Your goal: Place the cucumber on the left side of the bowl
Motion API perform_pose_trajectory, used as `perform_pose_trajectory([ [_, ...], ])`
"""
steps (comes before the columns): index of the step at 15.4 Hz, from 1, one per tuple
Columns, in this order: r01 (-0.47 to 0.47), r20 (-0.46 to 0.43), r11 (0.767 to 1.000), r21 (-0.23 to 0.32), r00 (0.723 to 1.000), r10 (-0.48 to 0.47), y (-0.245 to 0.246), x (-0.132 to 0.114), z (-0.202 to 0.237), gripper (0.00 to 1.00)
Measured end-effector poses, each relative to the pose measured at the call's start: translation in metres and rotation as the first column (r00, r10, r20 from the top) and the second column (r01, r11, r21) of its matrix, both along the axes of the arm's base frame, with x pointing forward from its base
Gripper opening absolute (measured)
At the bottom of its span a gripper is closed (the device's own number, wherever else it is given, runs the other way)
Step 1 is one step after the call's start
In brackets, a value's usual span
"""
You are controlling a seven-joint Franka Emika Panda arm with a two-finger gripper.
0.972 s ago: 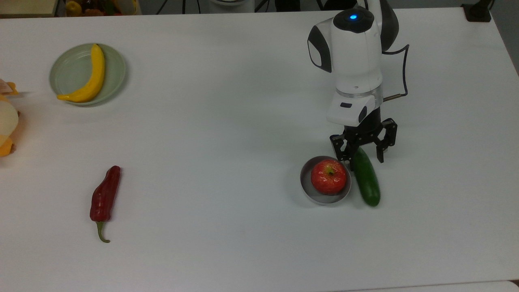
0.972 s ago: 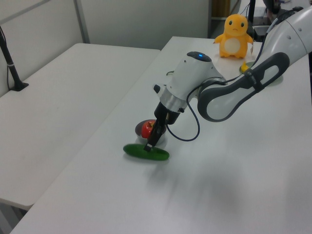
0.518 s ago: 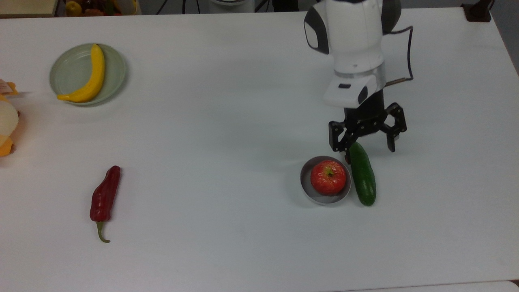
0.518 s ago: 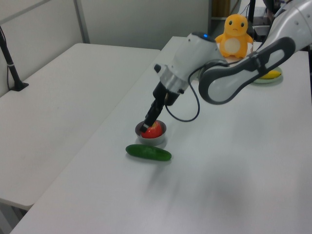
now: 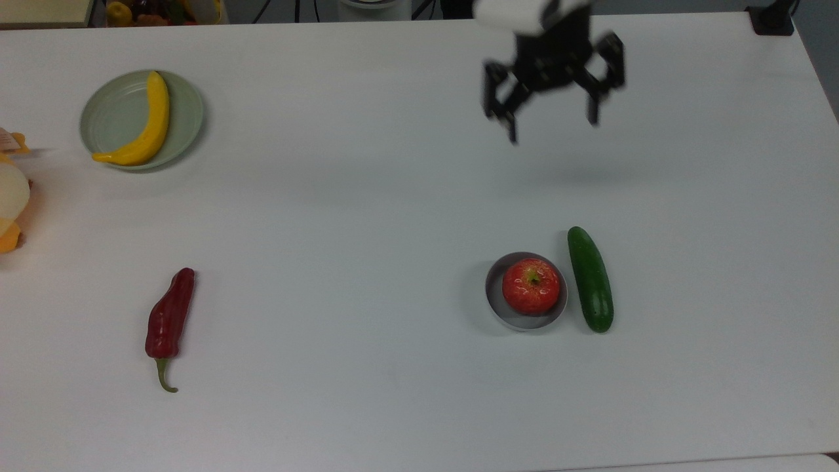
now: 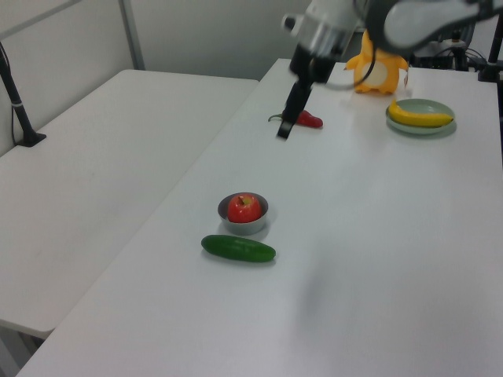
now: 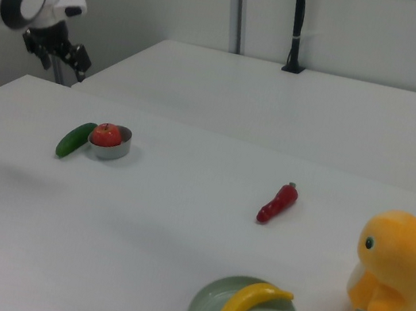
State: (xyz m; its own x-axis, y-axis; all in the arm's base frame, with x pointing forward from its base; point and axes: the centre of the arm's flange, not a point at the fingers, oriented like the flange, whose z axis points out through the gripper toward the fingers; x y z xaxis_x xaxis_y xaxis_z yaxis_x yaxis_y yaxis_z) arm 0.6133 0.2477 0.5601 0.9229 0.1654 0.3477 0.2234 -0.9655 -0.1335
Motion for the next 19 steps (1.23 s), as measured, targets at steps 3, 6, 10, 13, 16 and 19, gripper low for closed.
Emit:
perform_pose_trajectory([
  [3, 0.066, -0.083, 0.997, -0.031, 0.994, -0.068, -0.064, -0.029, 0.052, 1.0],
  [6, 0.128, -0.168, 0.99, -0.062, 0.976, -0.137, -0.12, -0.06, 0.085, 1.0],
  [10, 0.181, -0.258, 0.979, -0.094, 0.946, -0.199, -0.168, -0.087, 0.1, 1.0],
  [13, 0.178, -0.276, 0.979, -0.099, 0.94, -0.199, -0.199, -0.088, 0.094, 1.0],
  [16, 0.142, -0.251, 0.985, -0.097, 0.954, -0.163, -0.216, -0.081, 0.089, 1.0],
  [19, 0.139, -0.207, 0.986, -0.09, 0.966, -0.156, -0.217, -0.074, 0.09, 1.0],
])
